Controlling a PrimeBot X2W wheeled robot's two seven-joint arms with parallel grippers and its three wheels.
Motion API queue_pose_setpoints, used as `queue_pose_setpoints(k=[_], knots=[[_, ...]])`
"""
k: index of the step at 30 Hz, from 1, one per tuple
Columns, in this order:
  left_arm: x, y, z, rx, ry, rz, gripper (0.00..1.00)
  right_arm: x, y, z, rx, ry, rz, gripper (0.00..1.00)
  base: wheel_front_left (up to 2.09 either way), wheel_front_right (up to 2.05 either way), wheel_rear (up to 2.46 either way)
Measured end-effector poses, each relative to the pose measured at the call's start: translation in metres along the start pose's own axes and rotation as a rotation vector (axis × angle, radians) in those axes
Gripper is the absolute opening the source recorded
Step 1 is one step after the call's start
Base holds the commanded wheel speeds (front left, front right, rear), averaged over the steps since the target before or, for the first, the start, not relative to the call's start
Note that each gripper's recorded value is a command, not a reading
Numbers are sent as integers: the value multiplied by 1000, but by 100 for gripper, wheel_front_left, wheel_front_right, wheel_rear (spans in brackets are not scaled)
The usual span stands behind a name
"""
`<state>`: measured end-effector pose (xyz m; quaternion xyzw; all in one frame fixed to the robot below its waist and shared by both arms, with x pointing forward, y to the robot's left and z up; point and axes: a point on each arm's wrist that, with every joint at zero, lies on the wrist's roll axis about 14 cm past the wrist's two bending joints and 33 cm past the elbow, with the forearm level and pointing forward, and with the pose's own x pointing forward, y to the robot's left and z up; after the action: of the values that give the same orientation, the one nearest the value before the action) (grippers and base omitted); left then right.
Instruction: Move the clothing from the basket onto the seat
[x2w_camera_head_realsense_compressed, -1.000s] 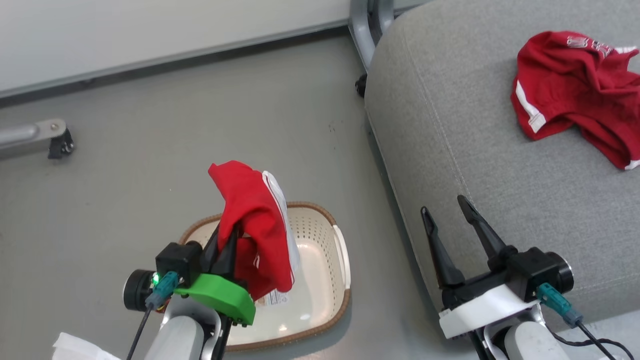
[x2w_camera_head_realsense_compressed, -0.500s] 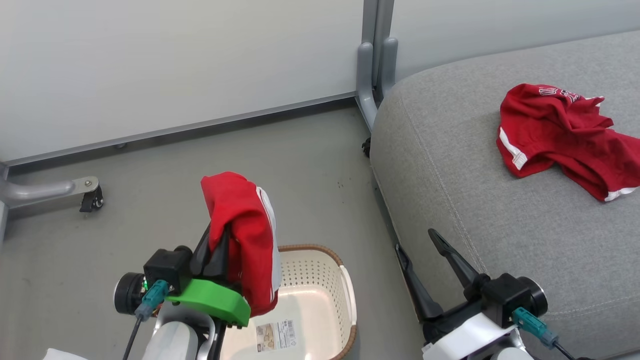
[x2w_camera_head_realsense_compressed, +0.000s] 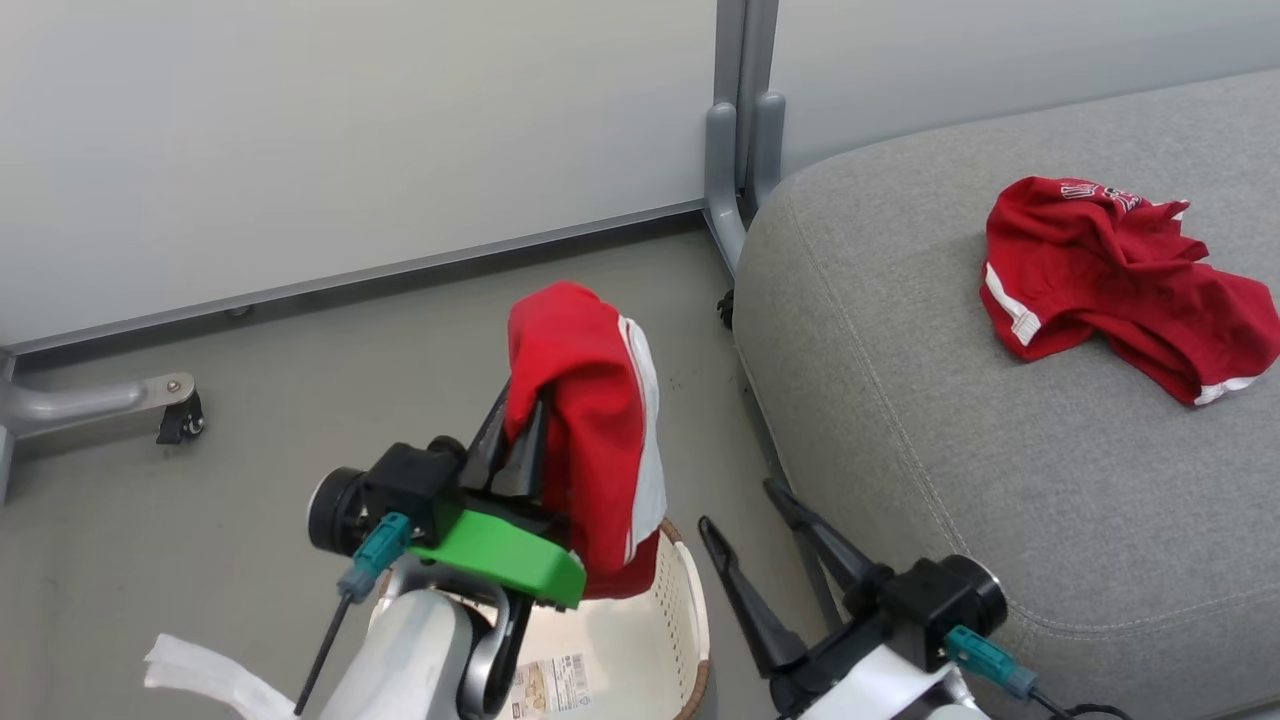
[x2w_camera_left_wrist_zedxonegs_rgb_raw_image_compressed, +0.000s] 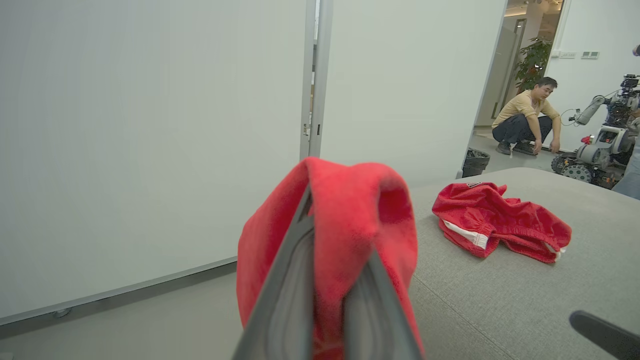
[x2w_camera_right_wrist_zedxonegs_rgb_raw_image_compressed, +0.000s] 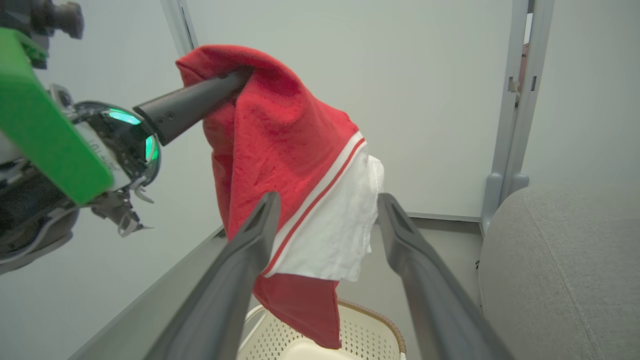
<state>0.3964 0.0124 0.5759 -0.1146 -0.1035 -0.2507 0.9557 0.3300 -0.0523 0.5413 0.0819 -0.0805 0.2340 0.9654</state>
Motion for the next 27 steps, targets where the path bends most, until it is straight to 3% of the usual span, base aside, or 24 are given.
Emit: queue_pose_setpoints(k=[9,16,21,27], knots=[[18,-52,16,-8,-38,-120,0,14,21,3,14,-10,60,100,0,0,0],[22,-83,23,-24,-42,-201,0,23,7,12,-12,-36,32,100,0,0,0],[21,-94,20,-28,-27,-225,0,22,-26,17,-37,-50,-62,100,0,0,0],[16,-106,12,-55,18,-264,0,23,-33,16,-42,-44,-80,100,0,0,0]])
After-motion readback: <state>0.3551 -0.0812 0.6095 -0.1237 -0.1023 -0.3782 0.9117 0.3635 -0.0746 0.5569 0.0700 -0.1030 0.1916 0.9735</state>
